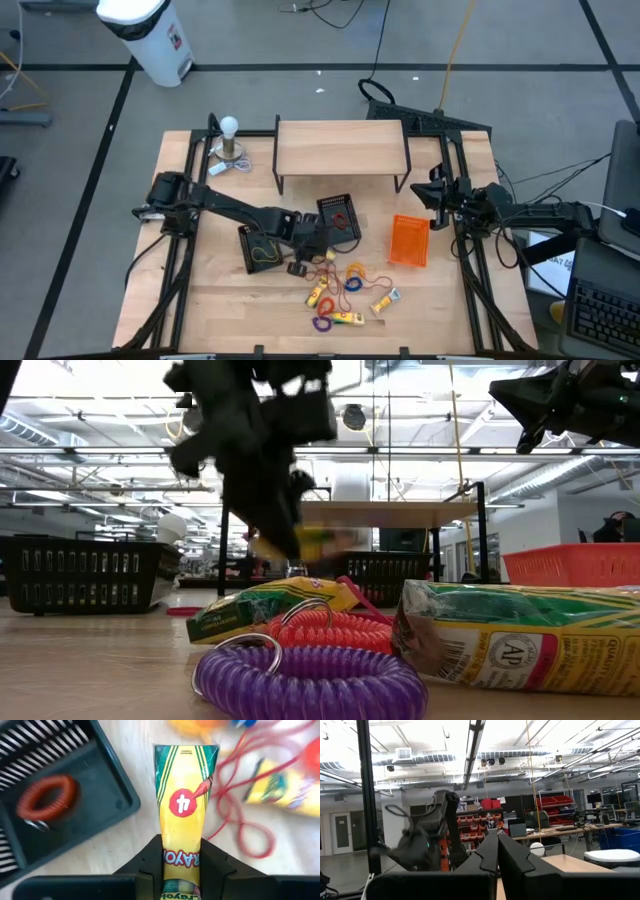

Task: Pick & Place Office Desk Supplies
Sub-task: Put the crayon box into the orange bin

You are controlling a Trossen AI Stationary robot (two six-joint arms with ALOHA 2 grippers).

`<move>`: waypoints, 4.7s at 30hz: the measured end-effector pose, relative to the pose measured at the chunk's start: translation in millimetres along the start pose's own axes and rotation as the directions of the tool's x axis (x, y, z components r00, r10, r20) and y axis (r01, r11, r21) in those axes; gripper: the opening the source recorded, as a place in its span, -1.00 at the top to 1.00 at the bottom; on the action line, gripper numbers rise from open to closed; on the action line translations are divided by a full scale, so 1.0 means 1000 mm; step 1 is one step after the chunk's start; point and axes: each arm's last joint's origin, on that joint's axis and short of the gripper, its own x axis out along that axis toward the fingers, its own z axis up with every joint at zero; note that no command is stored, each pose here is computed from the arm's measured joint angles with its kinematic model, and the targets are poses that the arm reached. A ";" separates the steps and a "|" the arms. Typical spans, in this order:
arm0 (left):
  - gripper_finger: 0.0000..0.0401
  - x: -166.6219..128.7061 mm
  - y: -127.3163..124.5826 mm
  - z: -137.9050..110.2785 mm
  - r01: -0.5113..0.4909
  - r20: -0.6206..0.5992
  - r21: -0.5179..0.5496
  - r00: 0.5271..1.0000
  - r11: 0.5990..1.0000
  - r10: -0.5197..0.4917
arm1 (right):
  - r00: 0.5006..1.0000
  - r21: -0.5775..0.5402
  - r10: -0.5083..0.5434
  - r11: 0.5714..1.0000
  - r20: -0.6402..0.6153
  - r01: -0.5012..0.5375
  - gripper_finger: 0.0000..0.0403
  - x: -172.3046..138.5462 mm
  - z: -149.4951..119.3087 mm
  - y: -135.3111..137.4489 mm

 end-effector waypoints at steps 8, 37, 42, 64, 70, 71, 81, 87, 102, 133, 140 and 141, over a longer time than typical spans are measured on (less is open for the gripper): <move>0.63 -0.070 -0.005 0.013 -0.012 0.173 -0.007 0.985 1.000 0.013 | 1.000 0.001 0.000 1.000 -0.001 0.000 1.00 0.000 0.000 0.000; 0.60 -0.253 0.015 -0.036 -0.148 0.503 -0.083 0.847 0.985 0.170 | 1.000 0.002 -0.004 1.000 -0.023 0.004 1.00 0.000 -0.002 0.000; 0.62 -0.280 0.010 -0.053 -0.147 0.552 -0.101 0.815 0.984 0.178 | 1.000 0.002 -0.004 1.000 -0.024 0.004 1.00 0.000 -0.002 0.000; 0.55 -0.277 -0.009 -0.155 -0.197 0.782 -0.270 0.526 0.942 0.334 | 0.999 0.023 -0.006 1.000 -0.037 0.007 1.00 0.000 -0.004 0.000; 0.54 -0.239 -0.010 -0.169 -0.197 0.817 -0.287 0.460 0.937 0.347 | 0.999 0.024 -0.006 1.000 -0.037 0.007 1.00 0.000 -0.004 0.000; 0.54 -0.233 -0.011 -0.171 -0.196 0.816 -0.289 0.461 0.937 0.348 | 0.999 0.030 -0.006 1.000 -0.037 0.007 1.00 0.000 -0.004 0.000; 0.54 -0.197 -0.012 -0.184 -0.163 0.832 -0.311 0.429 0.936 0.351 | 0.999 0.052 -0.008 0.999 -0.053 0.010 1.00 0.000 -0.005 -0.001; 0.54 -0.193 -0.012 -0.185 -0.151 0.831 -0.317 0.432 0.936 0.351 | 0.998 0.085 -0.007 0.996 -0.063 0.012 1.00 0.000 -0.006 -0.001; 0.54 -0.149 -0.015 -0.205 -0.096 0.852 -0.342 0.387 0.935 0.352 | 0.998 0.108 0.021 0.994 -0.067 -0.014 1.00 0.000 -0.006 0.000; 0.54 -0.207 -0.003 -0.152 -0.051 0.813 -0.425 0.418 0.904 0.406 | 0.997 0.104 0.021 0.994 -0.068 -0.013 1.00 0.000 -0.006 0.000; 0.54 -0.232 0.006 -0.106 -0.081 0.754 -0.418 0.525 0.905 0.396 | 0.997 0.104 0.020 0.995 -0.070 -0.013 1.00 0.000 -0.007 0.000; 0.54 -0.234 0.007 -0.099 -0.084 0.746 -0.418 0.536 0.905 0.395 | 0.997 0.104 0.020 0.995 -0.070 -0.013 1.00 0.000 -0.007 0.000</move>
